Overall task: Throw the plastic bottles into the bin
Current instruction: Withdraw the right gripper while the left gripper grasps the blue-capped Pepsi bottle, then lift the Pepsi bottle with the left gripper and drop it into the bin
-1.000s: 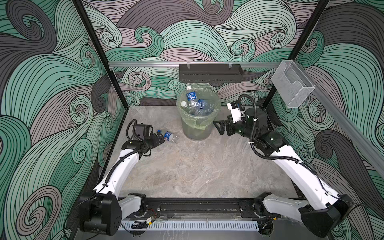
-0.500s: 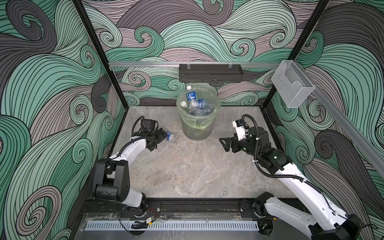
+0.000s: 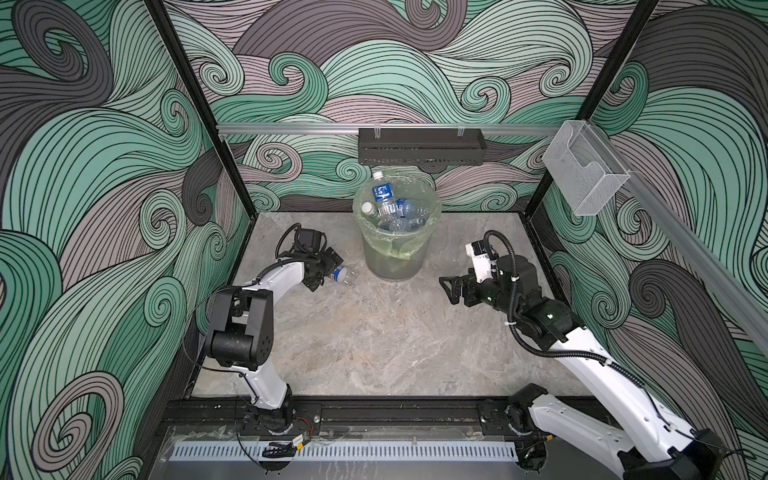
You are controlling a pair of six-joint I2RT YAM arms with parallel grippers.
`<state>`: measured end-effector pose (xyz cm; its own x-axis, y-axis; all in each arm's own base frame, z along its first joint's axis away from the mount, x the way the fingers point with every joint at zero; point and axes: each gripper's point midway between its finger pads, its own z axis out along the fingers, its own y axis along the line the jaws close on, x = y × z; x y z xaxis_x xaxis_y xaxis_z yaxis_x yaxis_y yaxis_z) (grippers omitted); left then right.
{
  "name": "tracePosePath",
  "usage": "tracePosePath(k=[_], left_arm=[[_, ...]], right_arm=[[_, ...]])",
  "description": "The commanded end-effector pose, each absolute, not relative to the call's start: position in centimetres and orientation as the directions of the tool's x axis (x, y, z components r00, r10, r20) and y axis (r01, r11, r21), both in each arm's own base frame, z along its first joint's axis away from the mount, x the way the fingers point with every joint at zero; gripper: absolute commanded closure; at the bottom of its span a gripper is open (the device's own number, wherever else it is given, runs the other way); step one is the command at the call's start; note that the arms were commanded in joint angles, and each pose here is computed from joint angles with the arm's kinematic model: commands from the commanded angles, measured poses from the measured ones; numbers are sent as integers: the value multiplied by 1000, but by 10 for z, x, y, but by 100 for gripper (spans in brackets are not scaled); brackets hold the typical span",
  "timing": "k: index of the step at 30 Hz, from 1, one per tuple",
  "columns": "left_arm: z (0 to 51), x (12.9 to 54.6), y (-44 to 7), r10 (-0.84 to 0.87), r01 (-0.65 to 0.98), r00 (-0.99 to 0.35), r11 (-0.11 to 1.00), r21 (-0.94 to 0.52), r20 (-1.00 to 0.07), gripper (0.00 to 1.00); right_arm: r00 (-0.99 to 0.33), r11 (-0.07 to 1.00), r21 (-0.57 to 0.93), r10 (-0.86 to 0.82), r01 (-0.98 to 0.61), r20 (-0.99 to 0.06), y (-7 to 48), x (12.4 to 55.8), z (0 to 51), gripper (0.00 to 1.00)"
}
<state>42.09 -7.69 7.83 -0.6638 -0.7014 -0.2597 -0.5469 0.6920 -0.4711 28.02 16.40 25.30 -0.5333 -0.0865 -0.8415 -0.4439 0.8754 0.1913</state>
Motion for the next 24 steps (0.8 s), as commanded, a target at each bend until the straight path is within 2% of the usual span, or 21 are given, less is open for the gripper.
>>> tracePosePath(k=[1, 8, 14, 16, 19, 24], left_arm=[[68, 427, -83, -711, -566, -663, 682, -464, -235, 5], [46, 427, -89, -699, -571, -687, 689, -446, -200, 10], [46, 415, -77, -637, -549, -732, 761, -345, -241, 16], [45, 409, -74, -615, -537, -749, 781, -319, -247, 21], [42, 398, -73, -573, -506, -784, 813, -288, -240, 35], [36, 379, -68, -511, -465, -830, 855, -230, -223, 44]], right_arm=[[-533, 883, 192, -75, -428, -843, 160, 279, 250, 0], [-529, 889, 180, -80, -422, -845, 156, 277, 249, 0], [-535, 889, 180, -83, -420, -841, 157, 279, 246, 0], [-537, 889, 182, -82, -421, -839, 158, 280, 246, 0], [-538, 887, 185, -81, -423, -839, 159, 282, 246, 0], [-543, 885, 190, -80, -424, -836, 162, 284, 244, 0]])
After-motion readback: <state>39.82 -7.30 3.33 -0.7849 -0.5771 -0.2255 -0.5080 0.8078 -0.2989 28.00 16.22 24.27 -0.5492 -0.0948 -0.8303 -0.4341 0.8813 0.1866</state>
